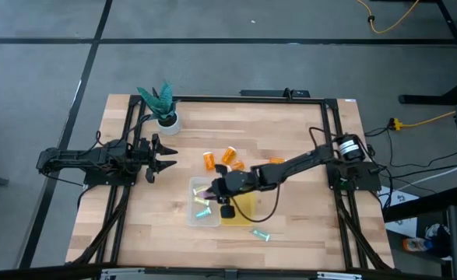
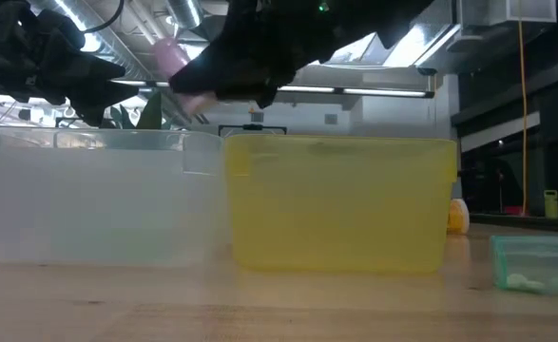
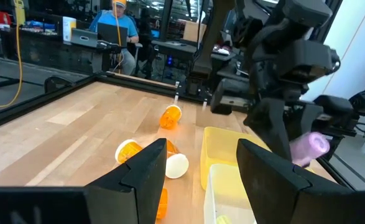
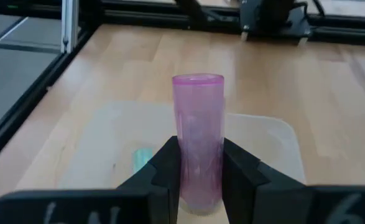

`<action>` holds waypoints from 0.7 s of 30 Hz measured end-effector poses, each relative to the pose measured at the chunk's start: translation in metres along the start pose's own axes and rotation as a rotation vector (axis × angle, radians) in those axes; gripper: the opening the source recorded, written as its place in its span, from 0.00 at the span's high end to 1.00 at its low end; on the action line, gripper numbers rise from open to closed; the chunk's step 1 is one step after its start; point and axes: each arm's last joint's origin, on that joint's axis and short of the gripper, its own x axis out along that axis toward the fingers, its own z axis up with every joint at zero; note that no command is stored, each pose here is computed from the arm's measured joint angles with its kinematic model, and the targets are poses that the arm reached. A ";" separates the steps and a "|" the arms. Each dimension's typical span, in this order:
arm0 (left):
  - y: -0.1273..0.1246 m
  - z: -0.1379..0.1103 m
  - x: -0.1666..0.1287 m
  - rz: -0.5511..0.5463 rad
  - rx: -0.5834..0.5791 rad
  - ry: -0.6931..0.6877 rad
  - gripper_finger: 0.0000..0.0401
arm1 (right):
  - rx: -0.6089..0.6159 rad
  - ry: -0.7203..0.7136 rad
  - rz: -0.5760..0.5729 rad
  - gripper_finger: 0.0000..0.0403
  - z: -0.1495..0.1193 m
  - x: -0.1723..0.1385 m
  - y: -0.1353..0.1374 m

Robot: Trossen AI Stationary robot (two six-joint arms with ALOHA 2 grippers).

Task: Pick and place medicine bottles into bin by pill shape (circle, oval)
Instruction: Put the purple tablet bottle into the transparent bin

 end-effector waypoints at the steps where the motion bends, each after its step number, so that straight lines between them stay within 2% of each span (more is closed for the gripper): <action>1: 0.000 0.000 0.000 0.000 0.000 0.000 0.53 | 0.001 0.002 0.001 0.79 -0.001 0.001 0.000; 10: 0.000 0.000 0.000 0.000 0.000 0.000 0.53 | 0.004 0.001 0.001 0.78 -0.001 0.001 0.000; 21: 0.000 0.000 0.000 0.000 0.000 0.000 0.53 | 0.027 0.001 0.001 0.68 -0.001 0.001 0.000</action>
